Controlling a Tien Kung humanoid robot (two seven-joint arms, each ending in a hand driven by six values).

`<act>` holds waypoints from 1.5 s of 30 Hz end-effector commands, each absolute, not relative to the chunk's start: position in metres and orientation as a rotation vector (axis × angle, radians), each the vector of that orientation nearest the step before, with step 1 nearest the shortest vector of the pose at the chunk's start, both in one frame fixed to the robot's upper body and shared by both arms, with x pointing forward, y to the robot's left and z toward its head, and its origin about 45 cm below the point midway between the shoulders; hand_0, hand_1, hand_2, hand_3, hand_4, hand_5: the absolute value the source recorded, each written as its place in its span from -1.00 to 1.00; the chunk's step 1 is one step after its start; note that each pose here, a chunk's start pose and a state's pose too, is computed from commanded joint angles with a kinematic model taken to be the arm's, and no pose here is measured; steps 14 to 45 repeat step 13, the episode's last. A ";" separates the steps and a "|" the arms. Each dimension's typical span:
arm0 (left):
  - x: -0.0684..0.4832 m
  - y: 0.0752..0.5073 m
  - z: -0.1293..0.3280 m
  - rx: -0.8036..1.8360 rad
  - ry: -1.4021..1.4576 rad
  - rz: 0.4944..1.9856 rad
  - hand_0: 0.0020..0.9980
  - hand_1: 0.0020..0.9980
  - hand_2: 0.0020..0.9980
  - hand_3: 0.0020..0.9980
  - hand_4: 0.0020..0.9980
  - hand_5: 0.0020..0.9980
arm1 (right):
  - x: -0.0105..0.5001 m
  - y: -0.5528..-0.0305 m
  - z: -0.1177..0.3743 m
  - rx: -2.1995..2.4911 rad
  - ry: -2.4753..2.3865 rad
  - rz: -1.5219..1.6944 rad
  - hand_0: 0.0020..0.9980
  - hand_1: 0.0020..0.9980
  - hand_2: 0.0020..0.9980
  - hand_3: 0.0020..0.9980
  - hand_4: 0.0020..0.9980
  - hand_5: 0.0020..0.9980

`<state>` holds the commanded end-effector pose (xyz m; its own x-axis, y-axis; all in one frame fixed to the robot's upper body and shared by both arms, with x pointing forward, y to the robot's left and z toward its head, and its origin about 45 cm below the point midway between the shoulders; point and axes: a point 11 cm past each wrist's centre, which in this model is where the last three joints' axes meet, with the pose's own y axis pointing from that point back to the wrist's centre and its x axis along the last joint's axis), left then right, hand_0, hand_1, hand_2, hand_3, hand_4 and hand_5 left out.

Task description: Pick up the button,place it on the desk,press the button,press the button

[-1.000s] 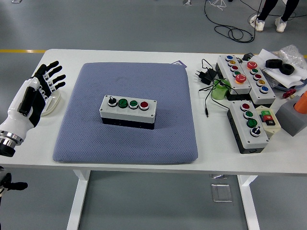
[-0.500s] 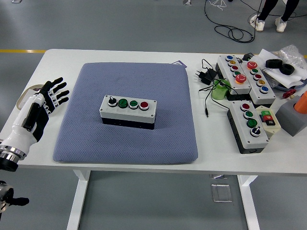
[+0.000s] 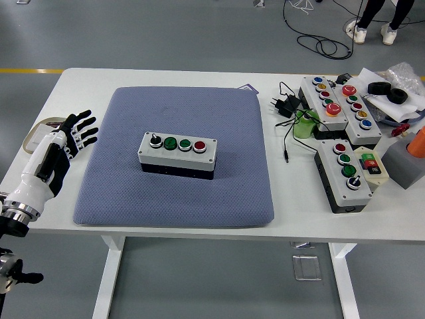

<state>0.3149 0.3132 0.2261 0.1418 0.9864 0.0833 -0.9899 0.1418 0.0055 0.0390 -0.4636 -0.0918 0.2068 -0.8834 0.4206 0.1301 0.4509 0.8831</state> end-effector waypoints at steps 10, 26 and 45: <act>0.313 0.314 0.220 0.082 -0.058 1.430 0.63 0.70 0.82 0.77 0.42 1.00 | 0.035 -0.461 -0.093 0.832 -1.120 -0.832 0.32 0.27 0.41 0.16 -0.29 -0.60; 0.314 0.314 0.221 0.088 -0.064 1.427 0.62 0.70 0.81 0.76 0.42 1.00 | 0.034 -0.460 -0.094 0.833 -1.118 -0.833 0.32 0.27 0.41 0.16 -0.29 -0.59; 0.314 0.314 0.221 0.088 -0.064 1.427 0.62 0.70 0.81 0.76 0.42 1.00 | 0.034 -0.460 -0.094 0.833 -1.118 -0.833 0.32 0.27 0.41 0.16 -0.29 -0.59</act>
